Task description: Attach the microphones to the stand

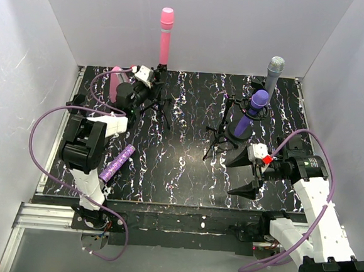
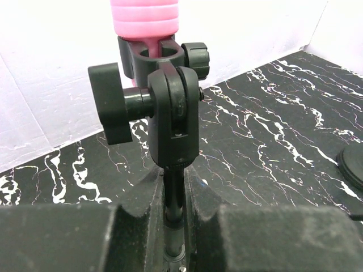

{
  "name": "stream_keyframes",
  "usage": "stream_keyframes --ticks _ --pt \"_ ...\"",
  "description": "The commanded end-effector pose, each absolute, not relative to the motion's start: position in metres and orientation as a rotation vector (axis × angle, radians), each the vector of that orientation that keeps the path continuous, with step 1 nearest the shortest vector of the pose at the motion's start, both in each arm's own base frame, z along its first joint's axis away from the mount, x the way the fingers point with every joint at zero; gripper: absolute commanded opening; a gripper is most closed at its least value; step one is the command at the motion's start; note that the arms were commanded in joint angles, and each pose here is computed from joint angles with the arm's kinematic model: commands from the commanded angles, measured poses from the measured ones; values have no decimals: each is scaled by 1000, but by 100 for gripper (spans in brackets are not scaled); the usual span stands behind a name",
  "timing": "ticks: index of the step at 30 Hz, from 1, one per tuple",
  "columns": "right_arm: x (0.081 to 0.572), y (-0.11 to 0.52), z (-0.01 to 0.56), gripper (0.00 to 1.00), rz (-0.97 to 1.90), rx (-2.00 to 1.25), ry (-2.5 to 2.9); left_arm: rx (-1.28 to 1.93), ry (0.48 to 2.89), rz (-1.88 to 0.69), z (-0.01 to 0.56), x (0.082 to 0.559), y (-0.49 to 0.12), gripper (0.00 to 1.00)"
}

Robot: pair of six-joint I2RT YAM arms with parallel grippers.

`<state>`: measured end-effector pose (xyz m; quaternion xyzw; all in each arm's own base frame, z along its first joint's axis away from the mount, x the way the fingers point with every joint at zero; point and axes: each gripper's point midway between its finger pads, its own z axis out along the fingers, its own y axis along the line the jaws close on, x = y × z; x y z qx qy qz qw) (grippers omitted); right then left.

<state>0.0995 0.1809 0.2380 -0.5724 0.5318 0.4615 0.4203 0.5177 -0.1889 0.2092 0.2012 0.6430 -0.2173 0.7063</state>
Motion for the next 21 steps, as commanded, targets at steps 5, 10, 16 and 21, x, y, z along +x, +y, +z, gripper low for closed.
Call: stream_keyframes --ticks 5,10,16,21 --pt "101 183 239 96 1163 -1426 1292 459 1347 -508 240 499 -185 31" --pt "100 182 238 96 1162 -1425 1289 446 1361 -520 238 486 -179 57" --pt "99 181 237 96 1151 -1427 1292 411 1358 -523 253 464 -171 98" --pt "99 181 238 96 1138 -1430 1286 437 1377 -546 263 428 -169 98"
